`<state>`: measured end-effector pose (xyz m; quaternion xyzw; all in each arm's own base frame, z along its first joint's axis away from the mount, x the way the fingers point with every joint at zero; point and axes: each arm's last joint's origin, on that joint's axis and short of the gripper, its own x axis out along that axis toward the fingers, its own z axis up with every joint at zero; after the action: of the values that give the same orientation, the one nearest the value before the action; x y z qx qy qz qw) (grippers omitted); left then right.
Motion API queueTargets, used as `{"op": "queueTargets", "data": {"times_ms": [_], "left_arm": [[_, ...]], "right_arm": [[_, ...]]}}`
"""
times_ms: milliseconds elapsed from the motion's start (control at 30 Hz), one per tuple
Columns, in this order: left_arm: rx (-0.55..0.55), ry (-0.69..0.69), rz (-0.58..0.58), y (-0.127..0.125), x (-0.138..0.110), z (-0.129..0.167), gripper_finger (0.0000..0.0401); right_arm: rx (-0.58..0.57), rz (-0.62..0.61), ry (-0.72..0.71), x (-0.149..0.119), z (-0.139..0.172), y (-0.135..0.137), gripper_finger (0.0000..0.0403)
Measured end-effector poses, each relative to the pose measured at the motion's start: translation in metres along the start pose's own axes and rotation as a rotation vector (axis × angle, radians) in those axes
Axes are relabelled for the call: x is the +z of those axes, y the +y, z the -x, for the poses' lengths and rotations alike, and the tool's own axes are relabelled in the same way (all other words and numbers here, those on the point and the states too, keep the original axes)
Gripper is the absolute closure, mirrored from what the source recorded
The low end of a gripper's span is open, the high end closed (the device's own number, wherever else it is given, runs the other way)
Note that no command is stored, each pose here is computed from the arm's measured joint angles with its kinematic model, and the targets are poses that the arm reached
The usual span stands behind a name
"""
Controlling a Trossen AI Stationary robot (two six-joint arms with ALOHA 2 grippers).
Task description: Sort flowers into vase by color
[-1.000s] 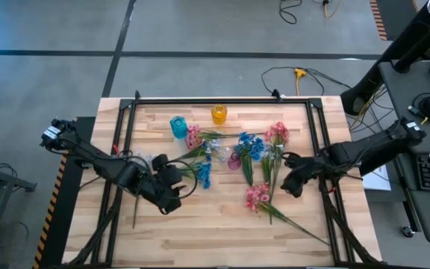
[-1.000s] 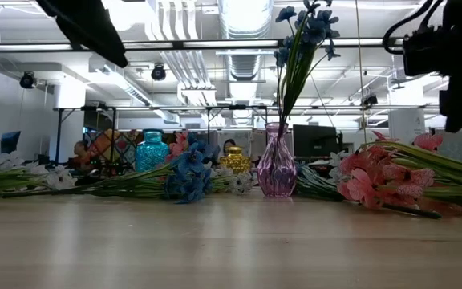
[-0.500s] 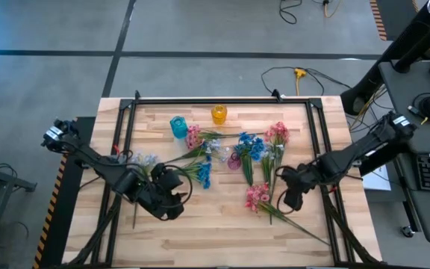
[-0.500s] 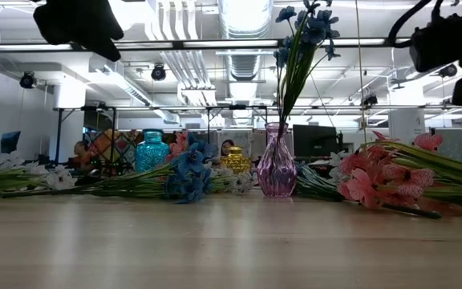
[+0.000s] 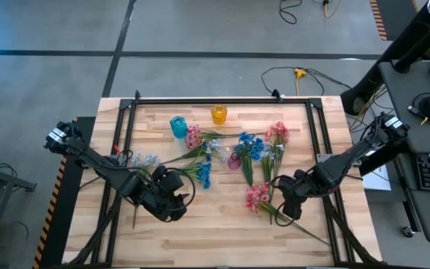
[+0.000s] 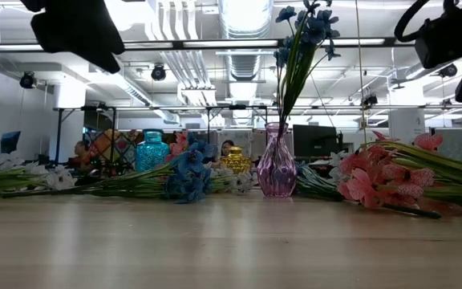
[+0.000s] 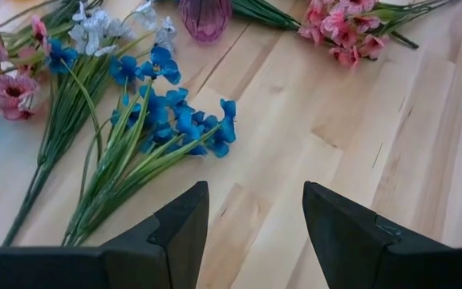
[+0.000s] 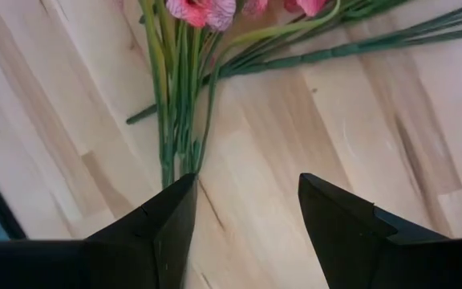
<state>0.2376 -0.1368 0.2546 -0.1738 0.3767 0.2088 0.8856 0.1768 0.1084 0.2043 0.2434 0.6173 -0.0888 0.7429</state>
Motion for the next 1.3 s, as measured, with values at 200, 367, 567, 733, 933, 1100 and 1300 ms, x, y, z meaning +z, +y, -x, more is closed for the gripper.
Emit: {"op": "queueTargets", "data": {"times_ms": [200, 367, 567, 733, 933, 1100, 1300], "left_arm": [[0.000, 0.003, 0.043, 0.000, 0.000, -0.001, 0.0216], [-0.001, 0.005, 0.043, 0.000, 0.000, -0.001, 0.0216], [-0.001, 0.021, 0.000, 0.000, -0.002, 0.000, 0.0216], [0.024, 0.039, -0.107, 0.003, -0.003, 0.000, 0.0216], [0.077, 0.072, -0.174, 0.008, -0.009, 0.002, 0.0216], [0.076, 0.008, -0.205, 0.002, -0.018, 0.010, 0.0216], [0.061, -0.069, -0.187, -0.006, -0.029, 0.021, 0.0216]], "right_arm": [[-0.012, 0.048, -0.029, 0.001, 0.001, -0.001, 0.0193], [-0.015, 0.060, -0.031, 0.001, 0.001, -0.001, 0.0193], [-0.023, 0.039, -0.013, 0.001, -0.003, 0.000, 0.0166], [-0.002, 0.071, -0.022, 0.001, -0.004, 0.004, 0.0130], [-0.010, 0.180, -0.072, -0.008, -0.010, 0.015, 0.0120], [-0.018, 0.289, -0.137, -0.019, -0.025, 0.032, 0.0127], [-0.101, 0.291, -0.134, -0.025, -0.053, 0.040, 0.0145]]}}
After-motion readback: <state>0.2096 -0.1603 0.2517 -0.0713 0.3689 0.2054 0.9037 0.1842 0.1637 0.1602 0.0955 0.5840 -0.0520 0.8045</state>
